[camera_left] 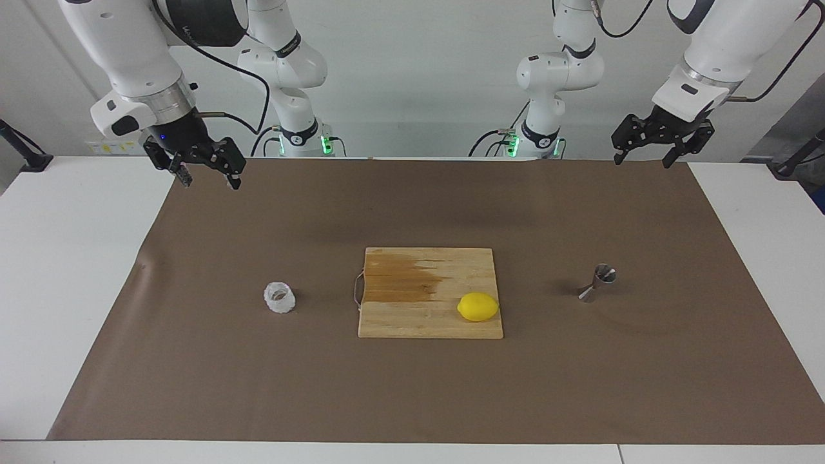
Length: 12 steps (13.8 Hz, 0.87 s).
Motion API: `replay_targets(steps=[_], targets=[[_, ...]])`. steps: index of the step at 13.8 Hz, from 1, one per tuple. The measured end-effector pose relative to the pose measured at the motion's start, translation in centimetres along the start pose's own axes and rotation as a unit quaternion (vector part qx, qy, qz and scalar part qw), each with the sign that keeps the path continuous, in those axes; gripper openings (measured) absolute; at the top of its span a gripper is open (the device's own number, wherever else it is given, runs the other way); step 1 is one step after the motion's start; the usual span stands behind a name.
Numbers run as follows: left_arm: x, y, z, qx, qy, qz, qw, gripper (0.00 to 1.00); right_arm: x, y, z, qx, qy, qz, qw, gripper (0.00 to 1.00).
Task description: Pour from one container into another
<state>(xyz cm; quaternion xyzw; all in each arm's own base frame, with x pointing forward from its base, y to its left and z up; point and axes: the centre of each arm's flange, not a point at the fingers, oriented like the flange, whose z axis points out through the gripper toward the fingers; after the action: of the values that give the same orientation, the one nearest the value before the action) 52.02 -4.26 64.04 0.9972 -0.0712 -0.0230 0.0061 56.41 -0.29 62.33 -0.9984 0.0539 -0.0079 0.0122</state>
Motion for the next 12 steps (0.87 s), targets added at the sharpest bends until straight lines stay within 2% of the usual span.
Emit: replay_targets(steps=[9, 12], targets=[[0.00, -0.07, 0.09, 0.000, 0.000, -0.013, 1.000, 1.00, 0.00, 0.00, 0.00, 0.000, 0.000, 0.000, 1.000, 1.00], [0.30, -0.09, 0.48, -0.021, 0.008, -0.021, 1.000, 1.00, 0.00, 0.00, 0.00, 0.000, 0.000, 0.000, 1.000, 1.00]])
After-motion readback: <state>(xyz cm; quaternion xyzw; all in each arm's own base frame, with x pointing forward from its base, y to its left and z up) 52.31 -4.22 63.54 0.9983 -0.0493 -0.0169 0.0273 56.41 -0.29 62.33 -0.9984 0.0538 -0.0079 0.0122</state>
